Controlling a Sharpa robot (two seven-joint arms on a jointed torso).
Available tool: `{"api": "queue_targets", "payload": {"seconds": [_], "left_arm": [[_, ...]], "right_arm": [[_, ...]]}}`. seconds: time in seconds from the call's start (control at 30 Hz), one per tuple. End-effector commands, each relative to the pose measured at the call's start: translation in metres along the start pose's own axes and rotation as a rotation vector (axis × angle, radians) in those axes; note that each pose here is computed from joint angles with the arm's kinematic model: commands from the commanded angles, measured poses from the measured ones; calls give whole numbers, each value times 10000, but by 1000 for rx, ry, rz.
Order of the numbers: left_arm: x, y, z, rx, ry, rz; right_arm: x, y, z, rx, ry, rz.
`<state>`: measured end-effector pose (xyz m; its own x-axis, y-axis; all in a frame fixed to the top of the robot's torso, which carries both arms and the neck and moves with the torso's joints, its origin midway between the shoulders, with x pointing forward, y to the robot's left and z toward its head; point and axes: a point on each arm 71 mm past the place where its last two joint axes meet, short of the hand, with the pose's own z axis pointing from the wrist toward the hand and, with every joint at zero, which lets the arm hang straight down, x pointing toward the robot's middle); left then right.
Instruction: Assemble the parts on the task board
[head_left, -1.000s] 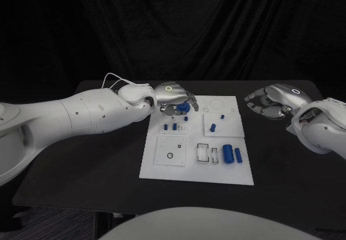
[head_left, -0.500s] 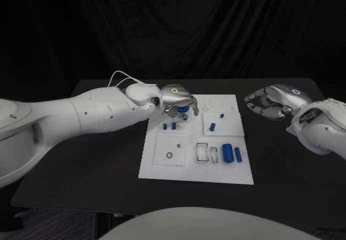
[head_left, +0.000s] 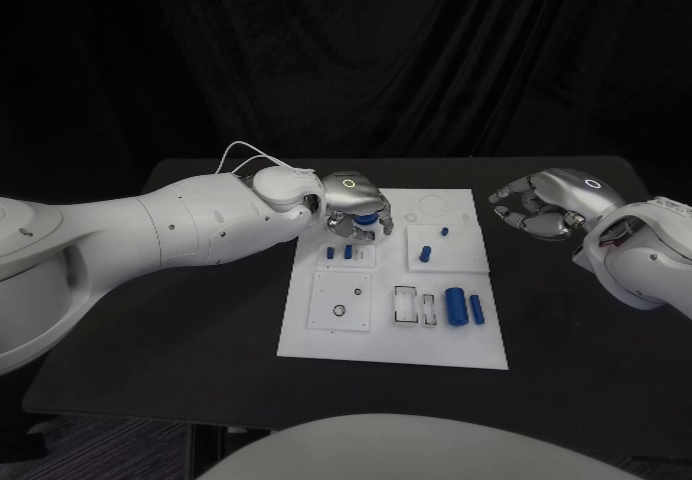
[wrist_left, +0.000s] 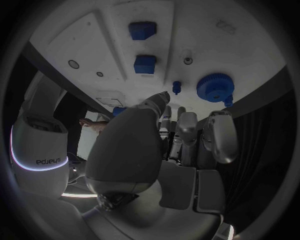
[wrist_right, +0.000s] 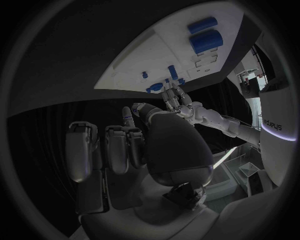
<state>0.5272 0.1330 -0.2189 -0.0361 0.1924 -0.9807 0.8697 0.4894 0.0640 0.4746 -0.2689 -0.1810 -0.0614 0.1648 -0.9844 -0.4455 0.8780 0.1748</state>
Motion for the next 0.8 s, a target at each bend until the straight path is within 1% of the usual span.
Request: {"api": "queue_targets", "payload": {"seconds": [0.03, 0.33, 0.53, 0.8], "left_arm": [[15, -4, 4, -1, 30, -7], [35, 11, 5, -5, 36, -9], [51, 23, 23, -10, 39, -9], [104, 33, 44, -19, 56, -16]], "right_arm": [[-3, -6, -5, 2, -11, 1], [-3, -4, -7, 1, -11, 1], [-3, -8, -12, 2, -9, 1], [-1, -3, -12, 1, -6, 1]]}}
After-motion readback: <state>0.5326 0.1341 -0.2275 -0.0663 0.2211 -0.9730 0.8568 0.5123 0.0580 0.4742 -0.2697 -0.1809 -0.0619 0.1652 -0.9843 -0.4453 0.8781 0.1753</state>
